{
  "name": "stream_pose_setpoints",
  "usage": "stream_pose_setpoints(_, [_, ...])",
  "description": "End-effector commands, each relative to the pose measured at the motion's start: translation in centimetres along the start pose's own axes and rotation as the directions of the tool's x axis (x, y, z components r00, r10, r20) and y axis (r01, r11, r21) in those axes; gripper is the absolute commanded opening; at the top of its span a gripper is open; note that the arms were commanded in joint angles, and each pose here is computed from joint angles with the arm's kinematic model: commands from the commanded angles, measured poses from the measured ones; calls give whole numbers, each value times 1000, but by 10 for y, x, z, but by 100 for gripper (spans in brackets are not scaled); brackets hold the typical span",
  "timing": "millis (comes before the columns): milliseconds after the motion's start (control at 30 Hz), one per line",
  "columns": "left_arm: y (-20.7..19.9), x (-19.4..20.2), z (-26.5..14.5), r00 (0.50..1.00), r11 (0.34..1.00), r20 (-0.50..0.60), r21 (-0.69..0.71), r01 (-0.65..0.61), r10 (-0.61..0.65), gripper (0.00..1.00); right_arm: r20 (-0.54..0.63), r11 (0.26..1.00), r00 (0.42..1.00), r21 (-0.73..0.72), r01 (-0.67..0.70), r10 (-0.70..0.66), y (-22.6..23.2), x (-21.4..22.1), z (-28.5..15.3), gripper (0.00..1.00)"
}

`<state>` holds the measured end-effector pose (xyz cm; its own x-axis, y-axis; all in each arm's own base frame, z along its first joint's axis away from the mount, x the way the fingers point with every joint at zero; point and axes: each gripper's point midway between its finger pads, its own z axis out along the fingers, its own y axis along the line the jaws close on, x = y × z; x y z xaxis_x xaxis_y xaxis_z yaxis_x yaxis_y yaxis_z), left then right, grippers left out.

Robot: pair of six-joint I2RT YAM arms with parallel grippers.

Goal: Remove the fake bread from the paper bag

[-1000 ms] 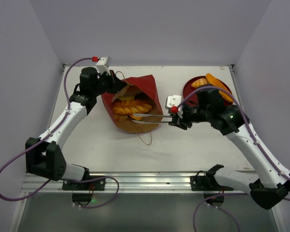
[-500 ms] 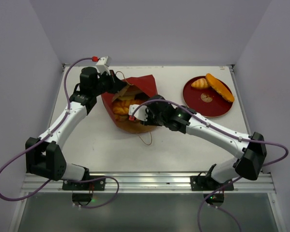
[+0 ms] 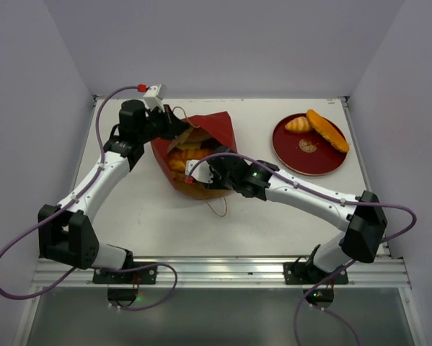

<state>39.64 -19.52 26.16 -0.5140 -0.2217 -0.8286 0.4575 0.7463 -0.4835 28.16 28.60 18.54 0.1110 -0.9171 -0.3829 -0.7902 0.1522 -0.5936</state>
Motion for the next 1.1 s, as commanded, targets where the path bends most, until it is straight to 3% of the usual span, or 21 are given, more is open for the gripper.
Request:
stream_pose_setpoints(0, [-4, -7, 0, 1000, 1000, 8, 24, 17, -17, 0, 26, 997, 1000, 82, 9, -11, -21, -15, -5, 44])
stream_pose_setpoints(433, [-5, -7, 0, 1000, 999, 7, 29, 20, -21, 0, -19, 989, 998, 132, 59, -57, -22, -17, 3, 47])
stream_pose_setpoints(1067, [-6, -9, -1, 1000, 999, 12, 31, 18, -18, 0, 2, 979, 997, 190, 72, -73, -33, -24, -14, 48])
